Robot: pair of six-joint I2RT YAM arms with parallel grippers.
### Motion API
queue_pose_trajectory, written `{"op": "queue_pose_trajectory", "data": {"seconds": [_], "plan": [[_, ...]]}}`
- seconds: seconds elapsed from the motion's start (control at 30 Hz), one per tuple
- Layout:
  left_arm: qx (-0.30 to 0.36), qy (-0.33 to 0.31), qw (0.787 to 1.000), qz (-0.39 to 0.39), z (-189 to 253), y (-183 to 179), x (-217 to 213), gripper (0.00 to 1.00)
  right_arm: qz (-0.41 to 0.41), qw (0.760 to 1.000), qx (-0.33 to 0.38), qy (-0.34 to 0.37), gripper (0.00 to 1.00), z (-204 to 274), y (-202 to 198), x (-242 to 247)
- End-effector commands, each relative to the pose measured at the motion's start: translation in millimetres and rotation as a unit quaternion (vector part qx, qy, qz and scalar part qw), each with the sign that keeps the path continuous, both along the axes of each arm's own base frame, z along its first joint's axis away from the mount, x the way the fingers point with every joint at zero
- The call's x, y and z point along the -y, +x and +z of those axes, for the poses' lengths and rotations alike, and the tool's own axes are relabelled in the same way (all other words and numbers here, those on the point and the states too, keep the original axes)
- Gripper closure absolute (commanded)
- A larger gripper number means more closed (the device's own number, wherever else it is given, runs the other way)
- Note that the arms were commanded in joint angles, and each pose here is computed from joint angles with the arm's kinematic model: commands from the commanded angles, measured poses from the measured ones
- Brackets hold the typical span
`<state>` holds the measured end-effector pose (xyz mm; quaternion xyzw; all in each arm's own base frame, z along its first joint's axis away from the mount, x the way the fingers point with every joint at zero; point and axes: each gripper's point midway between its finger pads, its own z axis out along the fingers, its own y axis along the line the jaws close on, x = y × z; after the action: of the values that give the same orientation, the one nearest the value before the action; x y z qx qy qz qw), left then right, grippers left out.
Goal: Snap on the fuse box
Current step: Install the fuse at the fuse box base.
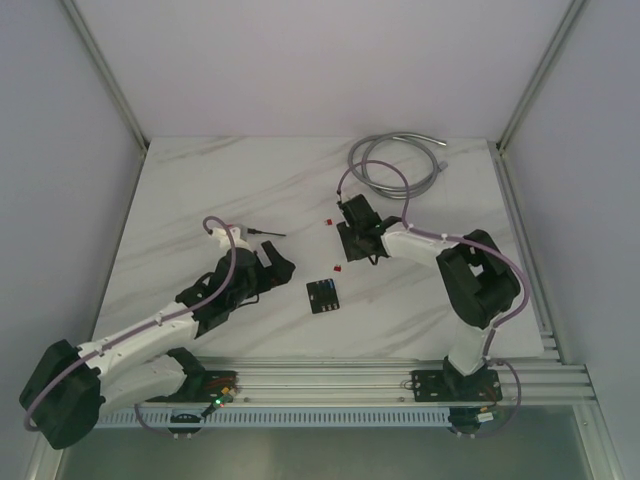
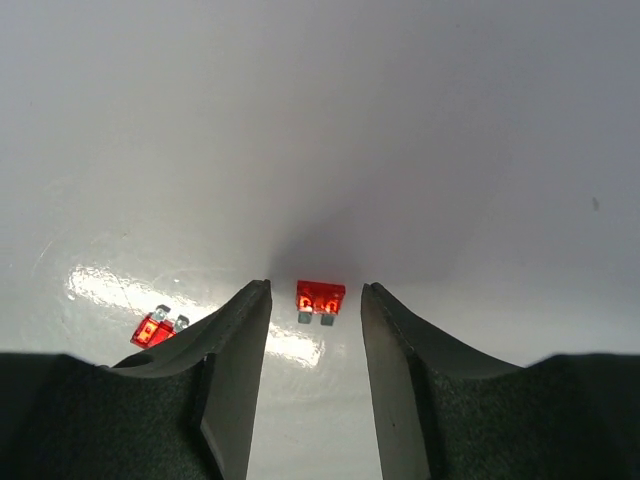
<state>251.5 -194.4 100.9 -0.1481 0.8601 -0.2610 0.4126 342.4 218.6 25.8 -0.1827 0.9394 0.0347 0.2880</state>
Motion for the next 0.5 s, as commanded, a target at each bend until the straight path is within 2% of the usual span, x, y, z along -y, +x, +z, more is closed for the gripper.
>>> {"op": "queue_pose_trajectory", "data": {"seconds": [0.0, 0.47], "plan": [[-0.003, 0.014, 1.0, 0.012, -5.4, -2.2, -10.0, 0.0, 0.014, 1.0, -0.008, 0.01, 0.53, -5.2, 6.8, -9.4], [-0.005, 0.013, 1.0, -0.006, 1.0, 1.7, 0.4, 0.0, 0.013, 0.999, -0.037, 0.007, 0.6, -15.5, -5.5, 2.0]]}}
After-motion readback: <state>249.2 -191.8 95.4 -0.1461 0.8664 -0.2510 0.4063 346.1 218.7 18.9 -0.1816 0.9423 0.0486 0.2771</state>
